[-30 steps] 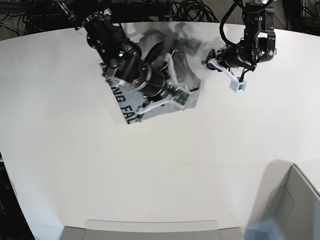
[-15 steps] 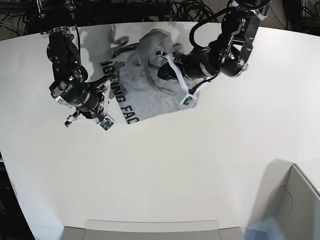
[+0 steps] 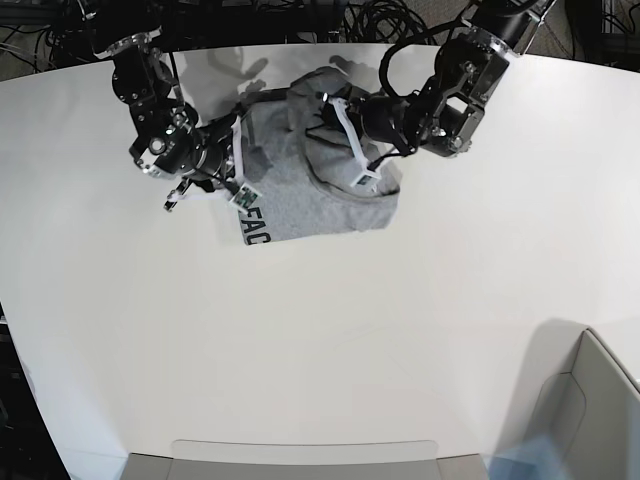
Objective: Fold the T-shirt properly
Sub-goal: 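Tuck and flatten the bundle edges with both grippers, then grasp the bundle with the left gripper and release the right gripper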
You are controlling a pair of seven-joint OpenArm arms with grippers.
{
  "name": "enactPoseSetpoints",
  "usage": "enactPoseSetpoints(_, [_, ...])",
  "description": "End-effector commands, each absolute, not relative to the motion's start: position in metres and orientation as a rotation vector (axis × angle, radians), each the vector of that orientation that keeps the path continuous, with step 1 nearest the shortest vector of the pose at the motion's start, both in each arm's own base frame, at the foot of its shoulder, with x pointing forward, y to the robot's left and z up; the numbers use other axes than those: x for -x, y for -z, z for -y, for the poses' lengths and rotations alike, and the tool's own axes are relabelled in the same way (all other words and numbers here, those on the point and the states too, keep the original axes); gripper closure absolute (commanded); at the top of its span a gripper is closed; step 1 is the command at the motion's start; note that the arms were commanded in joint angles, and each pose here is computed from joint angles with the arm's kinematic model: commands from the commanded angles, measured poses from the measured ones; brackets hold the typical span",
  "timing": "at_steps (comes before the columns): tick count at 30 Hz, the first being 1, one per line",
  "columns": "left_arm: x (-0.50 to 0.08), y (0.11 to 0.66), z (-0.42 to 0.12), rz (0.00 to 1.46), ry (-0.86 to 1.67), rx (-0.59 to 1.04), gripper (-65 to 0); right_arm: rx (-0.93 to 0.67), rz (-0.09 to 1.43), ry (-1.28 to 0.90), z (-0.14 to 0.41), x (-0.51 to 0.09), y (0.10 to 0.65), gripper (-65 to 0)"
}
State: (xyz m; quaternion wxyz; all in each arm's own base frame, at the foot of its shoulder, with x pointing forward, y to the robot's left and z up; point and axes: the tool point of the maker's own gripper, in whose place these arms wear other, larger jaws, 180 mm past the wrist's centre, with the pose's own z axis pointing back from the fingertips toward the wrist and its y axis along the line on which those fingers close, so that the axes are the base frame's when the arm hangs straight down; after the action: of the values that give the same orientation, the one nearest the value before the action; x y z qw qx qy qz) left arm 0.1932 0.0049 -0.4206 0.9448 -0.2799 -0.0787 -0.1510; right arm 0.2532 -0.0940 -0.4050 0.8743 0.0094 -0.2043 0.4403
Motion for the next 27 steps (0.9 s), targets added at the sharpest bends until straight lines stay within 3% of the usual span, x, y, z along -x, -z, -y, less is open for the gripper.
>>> enactPoseSetpoints(1, [-0.215,0.419,-0.028,0.218,0.263,0.503,0.0,-0.028,0.453,-0.956,0.085,-0.253,0.398,0.0])
enactPoseSetpoints(7, [-0.283,0.397,-0.075,0.361,0.094,0.460,0.0,-0.156,0.413,-1.161,0.023,-0.196,0.408,0.0])
enactPoseSetpoints(12, [-0.325,0.366,-0.060,0.469,0.094,0.501,0.0,-0.180,0.458,-1.202,0.006,-0.189,0.394,0.0])
enactPoseSetpoints(18, [-0.338,0.346,-0.069,0.543,0.034,0.524,0.0,-0.064,0.622,-0.986,0.058,-0.237,0.348,0.0])
enactPoseSetpoints(23, [-0.304,0.317,-0.051,0.623,0.104,0.568,0.0,0.054,0.674,-0.791,0.118,-0.282,0.331,0.0])
enactPoseSetpoints(27, [-0.265,0.326,-0.014,0.532,0.261,0.596,0.0,0.060,0.643,-0.759,0.126,-0.299,0.342,0.0])
